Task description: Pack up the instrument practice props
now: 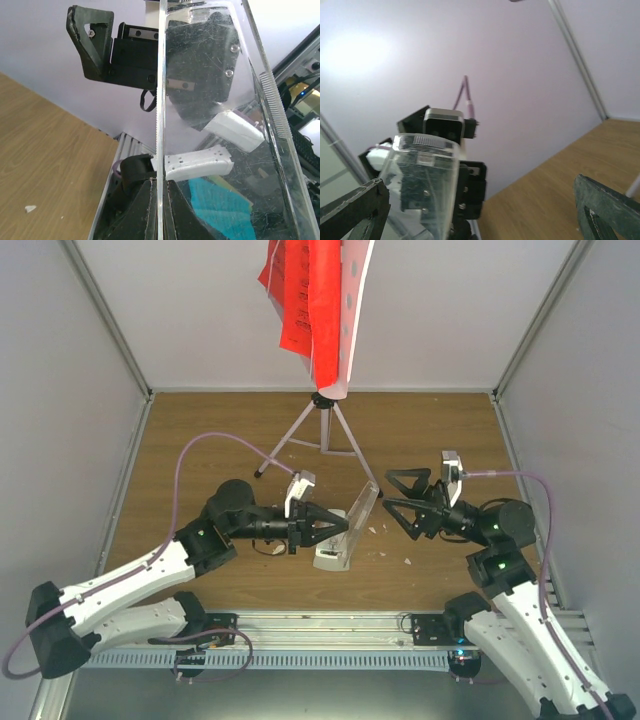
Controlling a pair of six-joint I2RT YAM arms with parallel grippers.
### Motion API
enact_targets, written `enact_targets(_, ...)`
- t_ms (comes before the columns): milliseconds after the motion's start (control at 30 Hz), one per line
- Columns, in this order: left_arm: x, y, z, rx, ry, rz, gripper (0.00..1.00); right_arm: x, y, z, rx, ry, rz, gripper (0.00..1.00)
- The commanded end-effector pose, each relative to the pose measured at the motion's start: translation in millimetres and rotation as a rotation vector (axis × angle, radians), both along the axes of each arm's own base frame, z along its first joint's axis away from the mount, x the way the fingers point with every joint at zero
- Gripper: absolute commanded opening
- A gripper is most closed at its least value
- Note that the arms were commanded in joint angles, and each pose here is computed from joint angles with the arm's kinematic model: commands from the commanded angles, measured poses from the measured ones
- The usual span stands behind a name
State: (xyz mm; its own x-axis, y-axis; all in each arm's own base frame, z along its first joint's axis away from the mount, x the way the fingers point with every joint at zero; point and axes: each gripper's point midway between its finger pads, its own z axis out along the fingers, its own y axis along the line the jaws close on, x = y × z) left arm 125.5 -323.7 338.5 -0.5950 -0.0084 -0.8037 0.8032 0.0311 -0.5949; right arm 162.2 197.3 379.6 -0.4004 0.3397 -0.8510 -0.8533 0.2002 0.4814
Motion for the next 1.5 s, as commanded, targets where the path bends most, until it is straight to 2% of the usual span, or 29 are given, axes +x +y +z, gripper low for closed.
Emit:
enact_targets(0,-1.6,-9.5,39.5,-0.132,-0.083,-0.014,0.0,-26.8,3.4,27.7,0.072,-0.097,0.1,1.0)
enact_targets(100,-0.1,-14.6,40.6,-0.142,-0.079,-0.017,0.0,-36.6,6.7,34.8,0.098,-0.112,0.136,1.0)
enact_targets(533,-1.5,-19.3,42.8,-0.181,-0.076,-0.012,0.0,-35.3,27.0,23.2,0.103,-0.053,0.182,0.99)
enact_targets(1067,0.0,-21.1,42.8,-0.187,-0.074,-0.011,0.0,-33.6,32.1,34.1,0.153,0.02,0.204,0.89)
enact_targets(1467,-0.8,-21.0,43.5,-0.192,-0.074,-0.014,0.0,-40.1,34.3,44.0,0.177,-0.004,0.238,0.78)
